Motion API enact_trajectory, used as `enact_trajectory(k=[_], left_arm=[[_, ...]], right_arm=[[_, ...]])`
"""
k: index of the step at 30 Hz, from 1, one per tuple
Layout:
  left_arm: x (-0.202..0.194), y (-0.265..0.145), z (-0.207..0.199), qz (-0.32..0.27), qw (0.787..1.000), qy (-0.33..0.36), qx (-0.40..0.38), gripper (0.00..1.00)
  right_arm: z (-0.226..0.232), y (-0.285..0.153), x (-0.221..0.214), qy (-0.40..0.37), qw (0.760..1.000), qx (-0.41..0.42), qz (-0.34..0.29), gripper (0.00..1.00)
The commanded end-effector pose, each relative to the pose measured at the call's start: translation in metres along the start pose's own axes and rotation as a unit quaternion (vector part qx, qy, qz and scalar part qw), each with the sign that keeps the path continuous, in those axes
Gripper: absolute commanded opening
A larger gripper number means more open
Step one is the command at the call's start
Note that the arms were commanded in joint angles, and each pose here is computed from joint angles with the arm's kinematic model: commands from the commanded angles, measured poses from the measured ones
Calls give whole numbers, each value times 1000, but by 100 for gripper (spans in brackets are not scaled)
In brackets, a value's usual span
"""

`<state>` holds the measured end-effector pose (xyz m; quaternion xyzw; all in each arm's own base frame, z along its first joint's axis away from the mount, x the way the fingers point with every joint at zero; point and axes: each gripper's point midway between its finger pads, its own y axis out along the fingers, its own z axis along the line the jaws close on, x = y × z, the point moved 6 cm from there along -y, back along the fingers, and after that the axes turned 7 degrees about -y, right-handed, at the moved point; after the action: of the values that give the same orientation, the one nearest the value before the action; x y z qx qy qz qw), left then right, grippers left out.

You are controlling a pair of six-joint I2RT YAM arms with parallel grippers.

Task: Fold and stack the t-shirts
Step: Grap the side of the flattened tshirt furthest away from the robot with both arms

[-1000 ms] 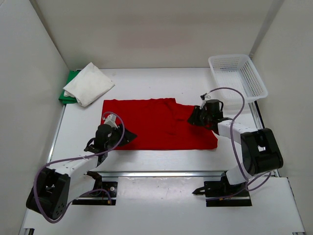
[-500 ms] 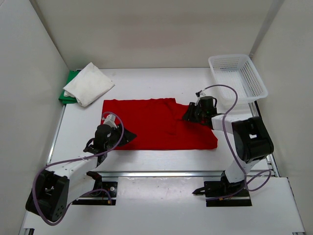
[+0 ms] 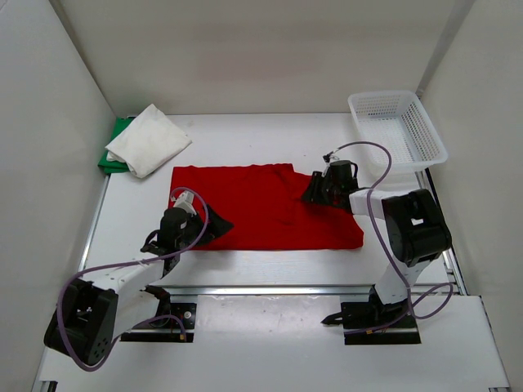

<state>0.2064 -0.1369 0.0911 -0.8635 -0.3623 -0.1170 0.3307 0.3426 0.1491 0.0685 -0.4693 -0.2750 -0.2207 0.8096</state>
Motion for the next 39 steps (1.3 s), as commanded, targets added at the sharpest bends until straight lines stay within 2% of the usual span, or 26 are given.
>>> enact_trajectory(k=[1, 4, 8, 9, 10, 12, 13, 18, 21, 23, 26, 29, 30, 31, 35, 38, 39], left_arm=[[5, -1, -1, -14, 1000, 5, 6, 99], [7, 1, -2, -10, 1000, 5, 2, 98], [11, 0, -6, -12, 999, -12, -39, 98], [12, 1, -5, -14, 999, -13, -36, 90], [15, 2, -6, -20, 999, -14, -30, 74], [17, 2, -5, -24, 999, -21, -24, 49], [20, 2, -3, -29, 999, -25, -18, 43], [49, 7, -9, -53, 998, -30, -3, 41], [75, 12, -16, -73, 997, -30, 8, 40], [90, 17, -18, -87, 995, -41, 14, 41], [119, 24, -17, -116, 991, -49, 39, 41], [155, 31, -3, -153, 983, -58, 89, 42], [158, 36, 8, -146, 981, -59, 110, 43], [178, 37, 3, -169, 978, -55, 113, 43], [225, 60, 15, -175, 968, -27, 180, 46], [237, 75, 33, -145, 963, -18, 225, 45], [248, 76, 48, -153, 955, -27, 252, 45]], right_arm=[[3, 3, 19, -8, 1000, 4, -29, 31], [7, 6, 20, -11, 1000, 7, -26, 28], [8, 6, 24, -10, 999, 6, -30, 14], [7, 6, 25, -10, 1000, 2, -29, 10], [10, 7, 25, -13, 999, 4, -30, 8], [10, 6, 26, -15, 999, 2, -29, 5], [11, 5, 29, -21, 999, 0, -32, 4], [10, -1, 44, -43, 998, -37, -37, 4], [4, -3, 66, -66, 994, -72, -46, 0], [1, -7, 97, -83, 990, -87, -75, 0], [-11, -4, 123, -90, 987, -103, -80, 0], [-18, 1, 150, -94, 987, -96, -93, 0], [-19, -2, 165, -95, 984, -99, -109, 0], [-17, 0, 175, -100, 983, -100, -113, 0], [-34, 10, 197, -111, 981, -121, -104, 0], [-40, 18, 215, -123, 978, -127, -111, 0], [-42, 20, 216, -122, 979, -121, -112, 0]])
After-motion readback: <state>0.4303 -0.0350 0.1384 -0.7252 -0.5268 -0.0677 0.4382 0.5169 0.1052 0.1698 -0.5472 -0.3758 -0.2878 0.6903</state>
